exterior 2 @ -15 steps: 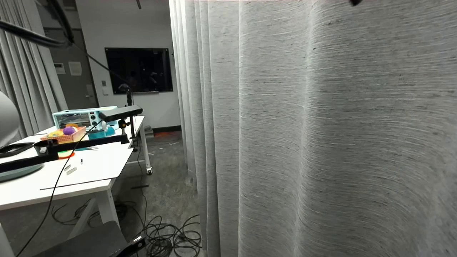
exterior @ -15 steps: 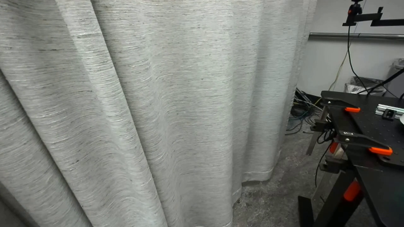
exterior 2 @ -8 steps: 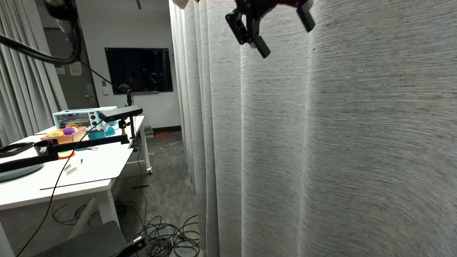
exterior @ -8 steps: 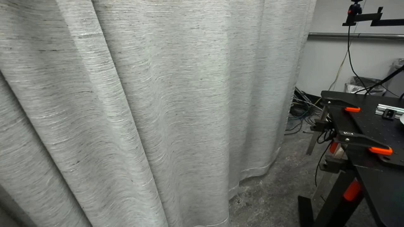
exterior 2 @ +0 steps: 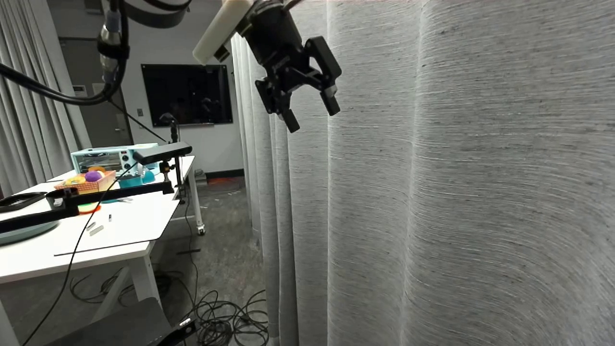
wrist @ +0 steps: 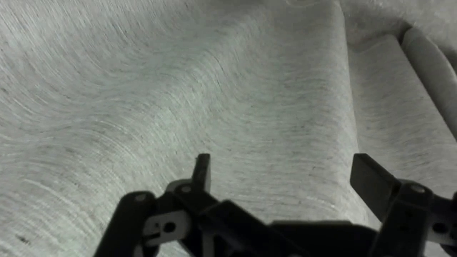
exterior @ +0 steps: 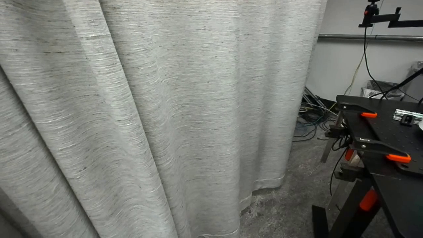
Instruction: Pull the curtain to the right
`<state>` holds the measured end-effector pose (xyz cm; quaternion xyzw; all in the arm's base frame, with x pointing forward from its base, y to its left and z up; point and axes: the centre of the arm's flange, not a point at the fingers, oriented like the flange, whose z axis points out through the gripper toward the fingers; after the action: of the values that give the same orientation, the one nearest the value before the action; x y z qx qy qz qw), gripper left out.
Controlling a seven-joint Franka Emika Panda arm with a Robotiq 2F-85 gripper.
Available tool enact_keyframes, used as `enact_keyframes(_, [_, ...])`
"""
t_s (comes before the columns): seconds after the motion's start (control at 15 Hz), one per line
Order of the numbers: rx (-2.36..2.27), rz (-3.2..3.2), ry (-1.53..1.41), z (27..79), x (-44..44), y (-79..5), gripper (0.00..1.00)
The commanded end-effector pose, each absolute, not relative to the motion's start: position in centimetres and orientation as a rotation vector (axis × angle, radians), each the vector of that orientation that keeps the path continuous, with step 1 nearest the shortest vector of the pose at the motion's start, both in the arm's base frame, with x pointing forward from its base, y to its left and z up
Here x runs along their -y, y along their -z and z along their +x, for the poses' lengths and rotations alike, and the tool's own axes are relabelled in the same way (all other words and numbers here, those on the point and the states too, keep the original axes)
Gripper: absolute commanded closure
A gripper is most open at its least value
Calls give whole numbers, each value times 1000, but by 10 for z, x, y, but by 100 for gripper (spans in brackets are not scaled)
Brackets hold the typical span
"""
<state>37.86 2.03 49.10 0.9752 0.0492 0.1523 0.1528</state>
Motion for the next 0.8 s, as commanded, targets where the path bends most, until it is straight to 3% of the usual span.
enact_keyframes(0.0, [-121,2760,-267,375,-46,-508,0])
enact_keyframes(0.73, [-117,2671,-69,343,-66,-521,0])
